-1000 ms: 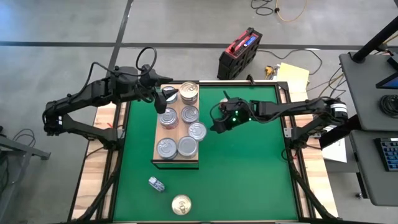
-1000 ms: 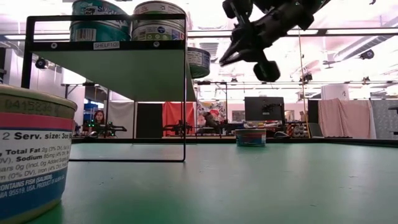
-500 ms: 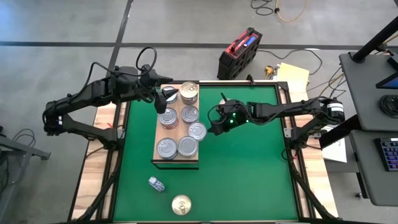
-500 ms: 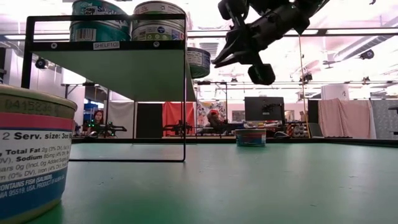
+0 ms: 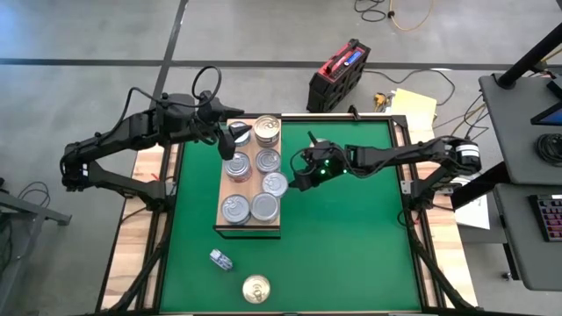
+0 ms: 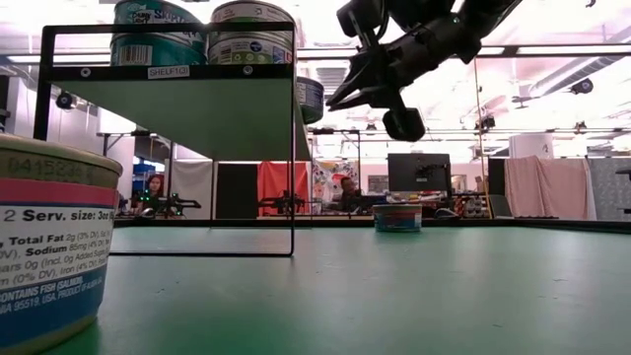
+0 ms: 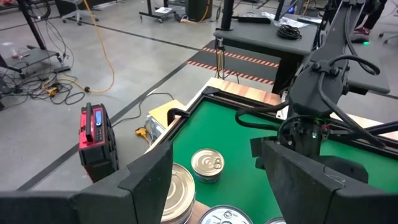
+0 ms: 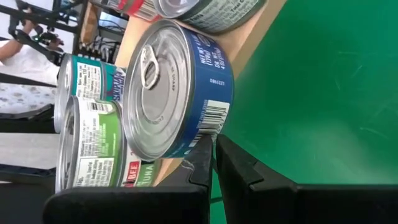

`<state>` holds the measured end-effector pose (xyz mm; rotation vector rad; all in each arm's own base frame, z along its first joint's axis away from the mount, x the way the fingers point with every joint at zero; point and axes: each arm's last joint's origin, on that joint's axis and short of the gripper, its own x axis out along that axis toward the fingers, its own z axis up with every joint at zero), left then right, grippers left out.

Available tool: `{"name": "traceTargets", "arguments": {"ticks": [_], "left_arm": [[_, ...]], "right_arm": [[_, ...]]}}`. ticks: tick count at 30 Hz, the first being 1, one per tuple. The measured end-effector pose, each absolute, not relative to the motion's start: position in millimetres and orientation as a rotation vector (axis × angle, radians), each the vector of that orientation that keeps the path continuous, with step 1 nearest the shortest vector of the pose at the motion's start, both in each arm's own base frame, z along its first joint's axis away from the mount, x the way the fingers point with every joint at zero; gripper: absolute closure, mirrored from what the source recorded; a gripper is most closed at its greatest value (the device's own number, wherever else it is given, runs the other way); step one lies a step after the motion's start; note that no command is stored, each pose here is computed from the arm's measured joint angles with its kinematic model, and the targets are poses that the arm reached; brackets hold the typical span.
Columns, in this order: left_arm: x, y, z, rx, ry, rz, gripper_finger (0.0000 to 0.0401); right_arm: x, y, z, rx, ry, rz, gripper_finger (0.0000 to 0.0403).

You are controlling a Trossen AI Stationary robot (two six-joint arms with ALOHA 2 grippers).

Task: Stack canned seafood by type on shelf
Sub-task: Put the blue tuna can on the shelf

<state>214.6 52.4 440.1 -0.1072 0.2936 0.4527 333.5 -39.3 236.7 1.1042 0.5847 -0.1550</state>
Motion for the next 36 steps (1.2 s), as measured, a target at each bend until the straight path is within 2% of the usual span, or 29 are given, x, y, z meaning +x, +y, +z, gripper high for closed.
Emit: {"name": "traceTargets", "arguments": {"ticks": [26, 36], "left_arm": [[214.5, 52.8, 440.1, -0.097, 0.296, 0.453, 0.0169], [214.5, 52.8, 440.2, -0.101, 0.293, 0.454, 0.0169]], "right_arm": [[341.0, -41.5, 237.2, 0.991, 0.507, -0.125, 0.0390], [354.9, -43.1, 221.7, 0.999, 0.481, -0.101, 0.0390]]}}
